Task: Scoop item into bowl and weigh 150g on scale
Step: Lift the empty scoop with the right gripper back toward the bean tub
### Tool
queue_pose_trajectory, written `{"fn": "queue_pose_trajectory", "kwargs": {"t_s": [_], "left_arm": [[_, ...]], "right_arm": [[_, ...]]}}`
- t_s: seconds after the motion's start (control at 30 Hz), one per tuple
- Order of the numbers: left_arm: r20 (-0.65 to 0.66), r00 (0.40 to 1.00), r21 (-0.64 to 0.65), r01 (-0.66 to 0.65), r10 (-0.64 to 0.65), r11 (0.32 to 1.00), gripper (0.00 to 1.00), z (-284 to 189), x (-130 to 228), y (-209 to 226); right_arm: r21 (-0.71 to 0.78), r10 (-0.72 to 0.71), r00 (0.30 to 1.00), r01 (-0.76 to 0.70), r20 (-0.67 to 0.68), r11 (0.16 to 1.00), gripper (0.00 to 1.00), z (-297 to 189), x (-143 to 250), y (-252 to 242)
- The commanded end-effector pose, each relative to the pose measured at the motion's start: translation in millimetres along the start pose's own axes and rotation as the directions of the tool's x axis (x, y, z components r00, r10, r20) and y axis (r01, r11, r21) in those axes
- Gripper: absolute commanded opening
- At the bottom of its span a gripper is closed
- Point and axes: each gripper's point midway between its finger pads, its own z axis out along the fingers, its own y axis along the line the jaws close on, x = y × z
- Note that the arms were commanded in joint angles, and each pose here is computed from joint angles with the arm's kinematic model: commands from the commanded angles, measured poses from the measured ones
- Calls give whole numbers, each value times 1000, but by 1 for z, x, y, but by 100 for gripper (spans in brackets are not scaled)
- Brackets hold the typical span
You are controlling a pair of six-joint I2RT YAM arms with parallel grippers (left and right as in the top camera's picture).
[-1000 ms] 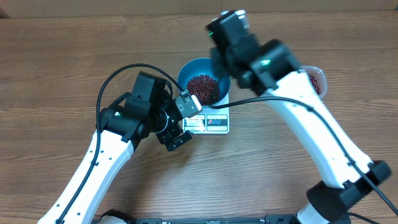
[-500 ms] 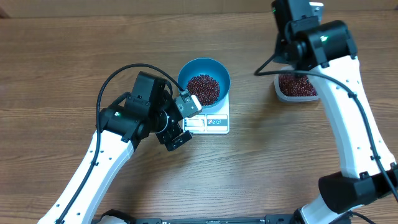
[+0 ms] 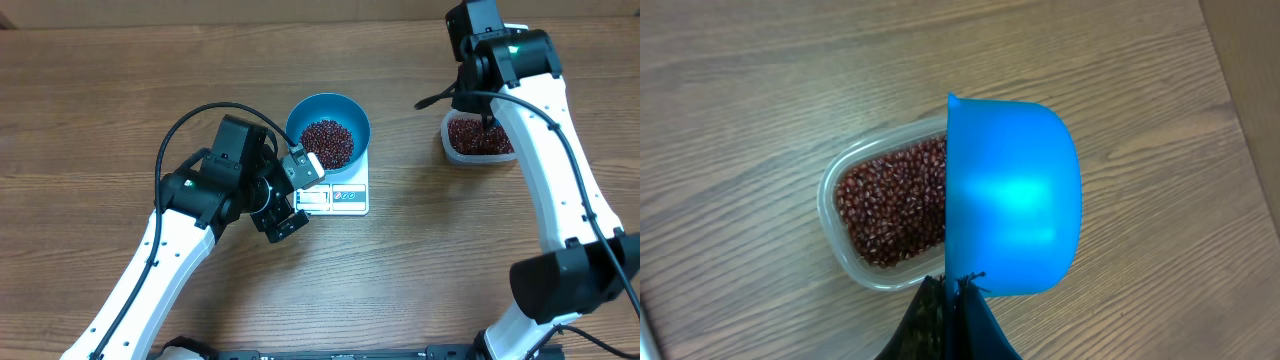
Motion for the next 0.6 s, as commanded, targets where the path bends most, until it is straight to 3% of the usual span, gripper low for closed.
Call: {"fn": "queue_pose_trajectory", "kwargs": {"t_s": [0.0,0.57], "left_arm": [[-1,1000,9,-15,15,1000,100,2,1,-1],[-1,1000,9,-15,15,1000,99,2,1,-1]], "right_arm": [[46,-3,1000,3,-14,999,4,15,1,4],[116,-69,989,85,-131,990,4,73,18,30]]}}
